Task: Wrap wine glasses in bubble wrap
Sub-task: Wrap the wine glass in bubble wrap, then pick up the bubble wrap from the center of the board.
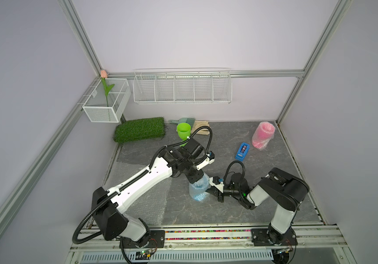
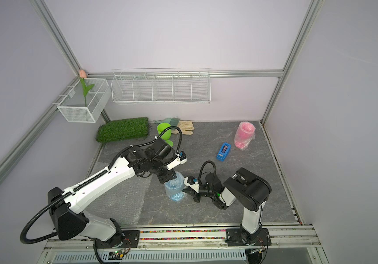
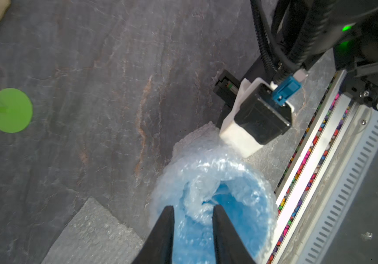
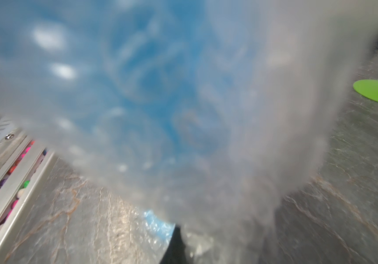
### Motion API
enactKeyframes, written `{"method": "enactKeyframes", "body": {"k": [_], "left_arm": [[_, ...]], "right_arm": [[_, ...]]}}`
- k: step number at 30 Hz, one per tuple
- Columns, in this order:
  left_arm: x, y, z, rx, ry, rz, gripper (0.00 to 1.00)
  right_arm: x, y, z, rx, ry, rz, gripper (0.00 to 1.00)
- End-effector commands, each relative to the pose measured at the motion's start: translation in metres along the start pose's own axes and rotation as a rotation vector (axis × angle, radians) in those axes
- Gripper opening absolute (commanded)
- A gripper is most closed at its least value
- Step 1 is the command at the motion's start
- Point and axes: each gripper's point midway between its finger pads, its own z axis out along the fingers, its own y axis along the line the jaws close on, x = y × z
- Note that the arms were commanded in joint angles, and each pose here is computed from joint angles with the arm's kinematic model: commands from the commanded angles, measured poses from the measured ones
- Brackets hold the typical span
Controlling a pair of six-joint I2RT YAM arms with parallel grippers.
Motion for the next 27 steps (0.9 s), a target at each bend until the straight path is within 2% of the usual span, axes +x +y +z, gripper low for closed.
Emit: {"method": "enactKeyframes", "body": {"k": [1,5,9,13,16,19,23,27], "left_arm": [[0.012,0.027,-0.016,-0.180,0.003,-0.300,0.29],[0.025,0.020,-0.012,-0.158,0.094,-0.506,0.29],[0.044,0.015,0.007,-0.158,0.196,-0.642,0.21],[0.050,0.011,0.022,-0.137,0.195,-0.692,0.15],[0.046,0.011,0.024,-0.127,0.177,-0.693,0.02],[0.047,0.015,0.022,-0.150,0.182,-0.682,0.00],[0.045,0.019,0.020,-0.172,0.181,-0.673,0.00],[0.042,0.022,0.019,-0.189,0.169,-0.675,0.00]], "right_arm": [[0.005,-0.002,0.000,0.000,0.007,0.017,0.07],[0.005,-0.002,0.000,0.002,0.010,0.021,0.07],[0.005,-0.003,0.000,0.002,0.016,0.023,0.07],[0.005,-0.003,0.000,0.000,0.018,0.027,0.07],[0.003,-0.005,-0.002,0.018,0.018,0.040,0.07],[-0.002,-0.012,-0.009,0.066,0.015,0.074,0.19],[-0.015,-0.021,-0.026,0.127,0.045,0.169,0.43],[-0.027,-0.021,-0.044,0.177,0.188,0.262,0.51]]}}
